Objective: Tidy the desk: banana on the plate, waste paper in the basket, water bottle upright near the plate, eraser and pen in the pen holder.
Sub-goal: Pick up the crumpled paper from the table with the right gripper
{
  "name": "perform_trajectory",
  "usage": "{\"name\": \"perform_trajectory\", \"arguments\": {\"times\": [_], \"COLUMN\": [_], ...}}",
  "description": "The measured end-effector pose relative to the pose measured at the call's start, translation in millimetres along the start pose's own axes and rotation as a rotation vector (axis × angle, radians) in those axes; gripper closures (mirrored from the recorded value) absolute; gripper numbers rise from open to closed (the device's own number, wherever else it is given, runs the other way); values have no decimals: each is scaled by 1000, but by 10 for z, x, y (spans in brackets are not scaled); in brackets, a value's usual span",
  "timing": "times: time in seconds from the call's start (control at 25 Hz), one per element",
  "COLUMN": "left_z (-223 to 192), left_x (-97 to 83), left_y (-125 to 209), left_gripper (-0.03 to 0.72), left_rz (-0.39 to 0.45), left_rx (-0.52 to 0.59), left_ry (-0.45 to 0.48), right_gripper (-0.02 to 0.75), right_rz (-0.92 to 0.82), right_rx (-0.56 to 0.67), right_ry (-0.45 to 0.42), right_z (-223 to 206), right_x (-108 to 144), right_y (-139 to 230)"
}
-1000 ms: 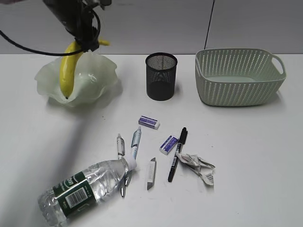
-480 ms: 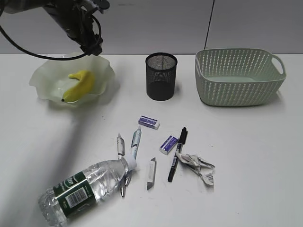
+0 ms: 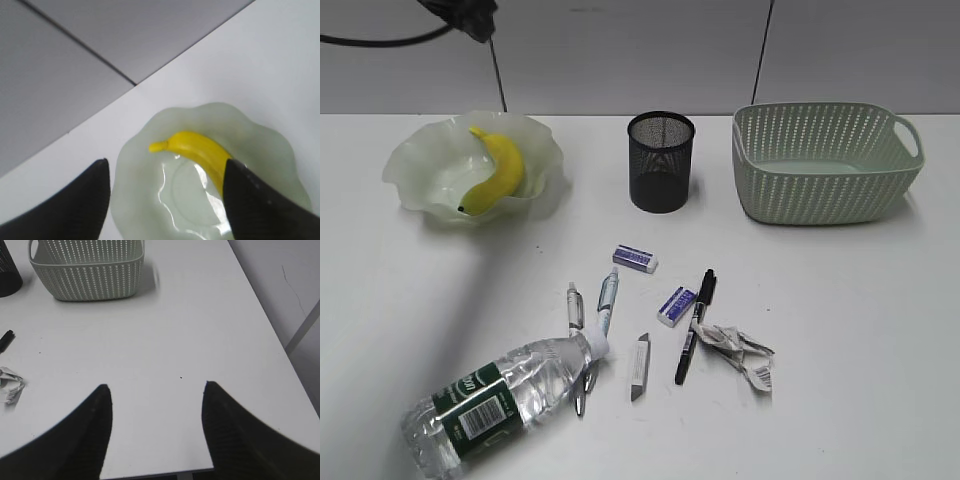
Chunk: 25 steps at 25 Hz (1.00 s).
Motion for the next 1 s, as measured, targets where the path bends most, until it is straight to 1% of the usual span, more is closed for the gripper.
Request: {"name": "perform_trajectory", "arguments": {"times": [0.16, 0.28, 0.36, 0.52, 0.6, 0.76, 1.0], "left_z": [580, 956, 1219, 1671, 1859, 2160, 2451], "left_x": [127, 179, 193, 193, 180, 127, -46], "left_y": [72, 89, 130, 350, 522, 1005, 1918], "left_gripper": [170, 195, 224, 264, 269, 273, 273], "left_rz": [133, 200, 230, 280, 295, 319, 342], "left_rx": [65, 41, 11, -17, -16, 10, 36], "left_ry": [-17, -25, -26, -24, -21, -16, 34], "right_gripper": [281, 281, 281, 281, 281, 281, 281], "right_rz": [0, 0, 0, 0, 0, 0, 0], "right_rx": [0, 0, 0, 0, 0, 0, 0], "right_ry": [0, 0, 0, 0, 0, 0, 0], "right_z": [0, 0, 0, 0, 0, 0, 0], "right_x": [0, 0, 0, 0, 0, 0, 0], "right_y": [0, 0, 0, 0, 0, 0, 0]}}
Point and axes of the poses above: a point on each arm's last joint axis where the gripper is mounted, z pointing back along that axis away from the gripper, x along the wrist's bending axis when the last joint is at zero, y = z × x, the point moved 3 cm from there along -z, pointing out along that axis toward the gripper, and after that the axes turned 12 degrees about z, right-handed, at the moved point
